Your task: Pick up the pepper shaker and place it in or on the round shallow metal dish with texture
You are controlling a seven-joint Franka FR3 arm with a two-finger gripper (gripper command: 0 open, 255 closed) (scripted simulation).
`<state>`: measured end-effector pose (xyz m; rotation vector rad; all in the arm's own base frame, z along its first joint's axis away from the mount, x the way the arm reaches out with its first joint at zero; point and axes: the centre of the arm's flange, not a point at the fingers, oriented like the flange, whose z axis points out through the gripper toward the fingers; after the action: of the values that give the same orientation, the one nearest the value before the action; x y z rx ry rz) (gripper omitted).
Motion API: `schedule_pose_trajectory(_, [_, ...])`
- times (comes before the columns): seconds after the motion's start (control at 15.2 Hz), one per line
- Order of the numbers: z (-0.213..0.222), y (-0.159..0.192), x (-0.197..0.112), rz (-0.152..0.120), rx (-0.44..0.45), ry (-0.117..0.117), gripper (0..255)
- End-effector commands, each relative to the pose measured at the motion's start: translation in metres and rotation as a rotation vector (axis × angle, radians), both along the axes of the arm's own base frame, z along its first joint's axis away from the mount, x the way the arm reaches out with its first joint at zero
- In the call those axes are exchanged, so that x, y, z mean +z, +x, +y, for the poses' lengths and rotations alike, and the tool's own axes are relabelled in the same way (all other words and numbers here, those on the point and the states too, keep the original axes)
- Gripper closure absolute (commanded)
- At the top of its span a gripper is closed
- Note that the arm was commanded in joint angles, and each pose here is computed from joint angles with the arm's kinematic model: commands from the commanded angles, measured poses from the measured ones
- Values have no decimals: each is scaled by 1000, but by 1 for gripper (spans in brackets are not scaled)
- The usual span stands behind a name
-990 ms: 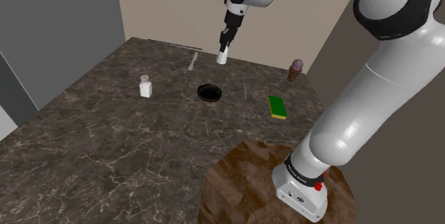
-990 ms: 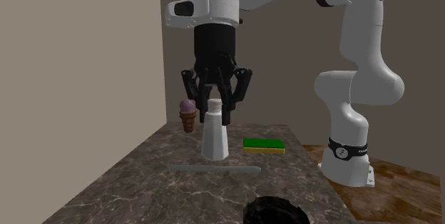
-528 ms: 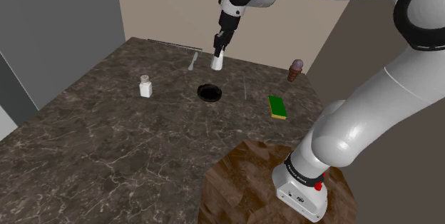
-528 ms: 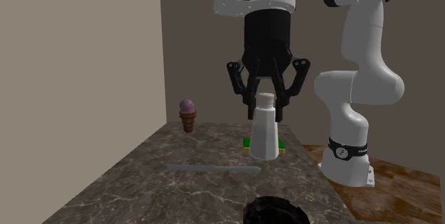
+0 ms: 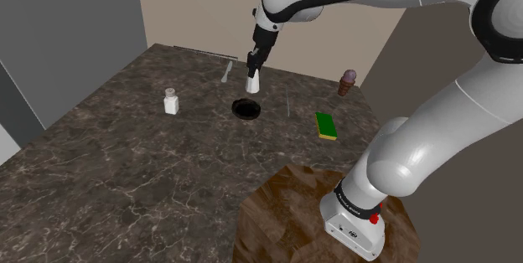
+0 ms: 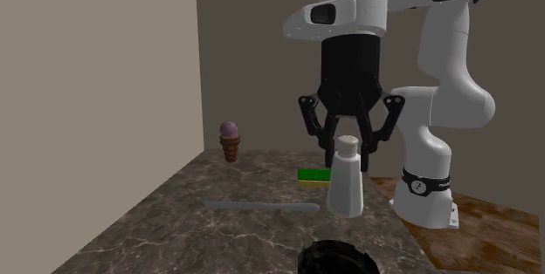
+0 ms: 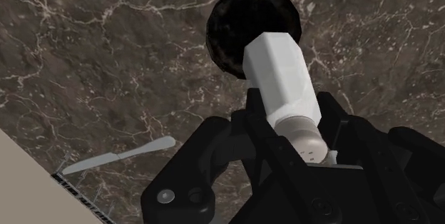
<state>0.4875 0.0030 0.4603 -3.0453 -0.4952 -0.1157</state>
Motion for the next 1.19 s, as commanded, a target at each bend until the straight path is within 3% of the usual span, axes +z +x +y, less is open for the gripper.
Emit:
schedule_pose_trajectory(0.0, [1,-1,-10,-1,0,0,255])
schedule_pose_trajectory(0.66, [1,-1,-61,-1,0,0,255])
schedule_pose_trajectory(1.12, [1,-1,-61,-1,0,0,255])
